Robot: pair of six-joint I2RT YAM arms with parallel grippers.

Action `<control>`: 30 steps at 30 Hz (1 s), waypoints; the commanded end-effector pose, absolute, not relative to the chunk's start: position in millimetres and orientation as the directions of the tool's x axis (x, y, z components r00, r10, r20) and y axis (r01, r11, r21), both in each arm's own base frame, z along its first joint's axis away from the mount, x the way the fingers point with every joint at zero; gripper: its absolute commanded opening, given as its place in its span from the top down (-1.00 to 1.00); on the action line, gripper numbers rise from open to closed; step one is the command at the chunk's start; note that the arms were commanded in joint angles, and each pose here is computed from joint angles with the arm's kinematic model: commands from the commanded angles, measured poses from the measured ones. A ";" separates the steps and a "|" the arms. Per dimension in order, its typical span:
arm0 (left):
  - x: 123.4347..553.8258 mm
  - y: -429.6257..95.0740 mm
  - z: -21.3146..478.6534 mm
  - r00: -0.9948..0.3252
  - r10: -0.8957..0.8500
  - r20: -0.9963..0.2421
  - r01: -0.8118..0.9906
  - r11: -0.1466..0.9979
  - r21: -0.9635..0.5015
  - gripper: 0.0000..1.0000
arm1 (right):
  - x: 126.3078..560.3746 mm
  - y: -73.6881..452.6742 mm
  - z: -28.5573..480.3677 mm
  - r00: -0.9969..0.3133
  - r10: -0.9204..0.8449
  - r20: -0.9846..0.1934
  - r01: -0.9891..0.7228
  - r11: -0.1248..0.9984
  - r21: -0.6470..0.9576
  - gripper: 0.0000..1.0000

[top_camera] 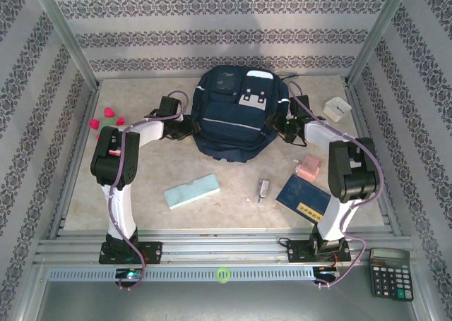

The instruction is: Pack the student bag

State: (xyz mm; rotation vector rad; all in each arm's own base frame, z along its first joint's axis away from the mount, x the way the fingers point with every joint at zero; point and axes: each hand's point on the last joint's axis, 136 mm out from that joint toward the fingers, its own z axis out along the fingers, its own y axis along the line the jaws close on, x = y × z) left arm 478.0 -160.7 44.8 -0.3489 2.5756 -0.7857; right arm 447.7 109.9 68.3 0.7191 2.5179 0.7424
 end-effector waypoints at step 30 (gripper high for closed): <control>377.9 -202.6 160.3 -0.277 0.769 -0.577 0.876 0.449 0.178 -0.46 | 372.1 114.0 176.0 -0.724 0.308 -0.617 -0.073 0.855 0.513 -0.17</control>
